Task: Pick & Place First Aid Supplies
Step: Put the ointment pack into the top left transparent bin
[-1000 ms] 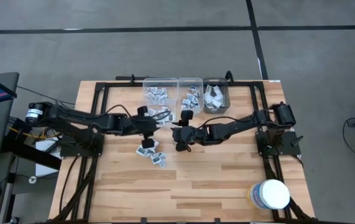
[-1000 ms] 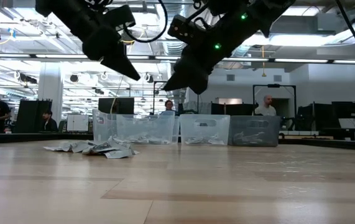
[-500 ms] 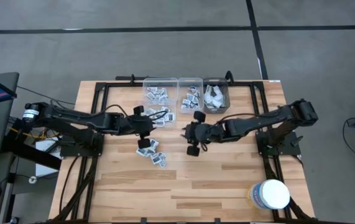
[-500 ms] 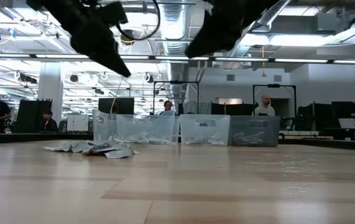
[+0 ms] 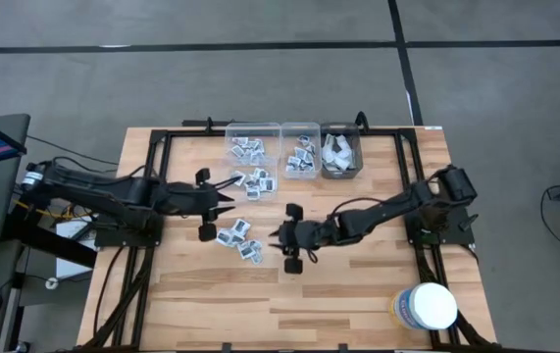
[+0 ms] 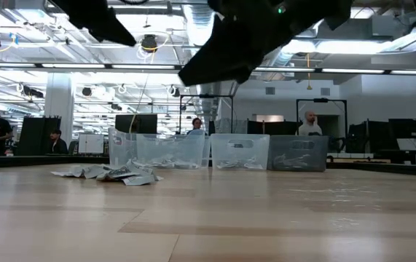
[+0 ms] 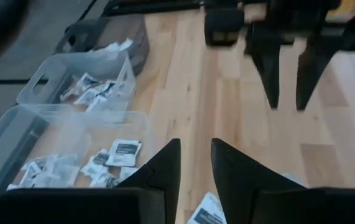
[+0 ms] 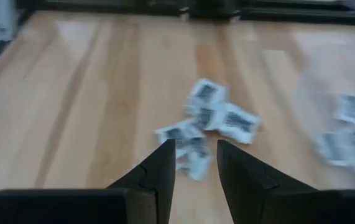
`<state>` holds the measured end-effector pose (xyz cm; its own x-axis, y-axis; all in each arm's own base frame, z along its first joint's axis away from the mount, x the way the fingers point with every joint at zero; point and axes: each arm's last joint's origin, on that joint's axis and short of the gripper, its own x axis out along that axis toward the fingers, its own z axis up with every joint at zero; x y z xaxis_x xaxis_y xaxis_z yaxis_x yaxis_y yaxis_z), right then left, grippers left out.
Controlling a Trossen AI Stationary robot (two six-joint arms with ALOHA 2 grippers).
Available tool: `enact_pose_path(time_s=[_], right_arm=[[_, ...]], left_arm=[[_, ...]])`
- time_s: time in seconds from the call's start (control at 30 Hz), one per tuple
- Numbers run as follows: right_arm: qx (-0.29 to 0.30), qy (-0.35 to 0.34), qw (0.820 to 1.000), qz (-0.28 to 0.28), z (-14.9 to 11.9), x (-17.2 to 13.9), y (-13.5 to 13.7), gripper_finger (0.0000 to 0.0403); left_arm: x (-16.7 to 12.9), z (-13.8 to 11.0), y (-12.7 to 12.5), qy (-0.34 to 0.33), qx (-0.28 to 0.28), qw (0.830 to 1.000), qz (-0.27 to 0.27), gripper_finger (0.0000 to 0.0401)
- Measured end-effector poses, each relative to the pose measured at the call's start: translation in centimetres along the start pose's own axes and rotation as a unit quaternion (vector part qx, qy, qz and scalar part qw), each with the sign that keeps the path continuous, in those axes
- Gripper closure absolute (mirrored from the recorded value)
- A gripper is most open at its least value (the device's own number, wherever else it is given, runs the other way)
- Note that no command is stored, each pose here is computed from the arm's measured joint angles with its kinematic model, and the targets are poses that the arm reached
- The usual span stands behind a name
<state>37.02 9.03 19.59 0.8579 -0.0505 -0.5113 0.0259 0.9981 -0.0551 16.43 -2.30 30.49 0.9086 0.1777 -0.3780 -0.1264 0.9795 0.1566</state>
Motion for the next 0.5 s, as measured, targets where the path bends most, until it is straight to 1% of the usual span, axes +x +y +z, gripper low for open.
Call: enact_pose_path(time_s=[0.23, 0.3, 0.4, 0.5], right_arm=[[-0.056, 0.014, 0.997, 0.060, -1.9, 3.7, 1.7, 0.0291], [-0.062, 0.016, 0.995, 0.073, -2.2, 4.7, 2.3, 0.0291], [-0.063, 0.024, 0.994, 0.091, -2.6, 6.4, 2.7, 0.0291], [-0.063, 0.029, 0.993, 0.093, -2.9, 7.8, 3.0, 0.0291]], left_arm=[[-1.4, 0.0, -0.5, -0.016, 0.004, 0.999, -0.030, 0.0311], [-1.7, -0.2, -0.5, -0.007, 0.009, 0.999, -0.036, 0.0311], [-2.1, -0.5, -0.6, -0.001, 0.002, 0.999, -0.041, 0.0311], [-2.1, -0.6, -0.6, 0.007, -0.005, 0.999, -0.043, 0.0311]])
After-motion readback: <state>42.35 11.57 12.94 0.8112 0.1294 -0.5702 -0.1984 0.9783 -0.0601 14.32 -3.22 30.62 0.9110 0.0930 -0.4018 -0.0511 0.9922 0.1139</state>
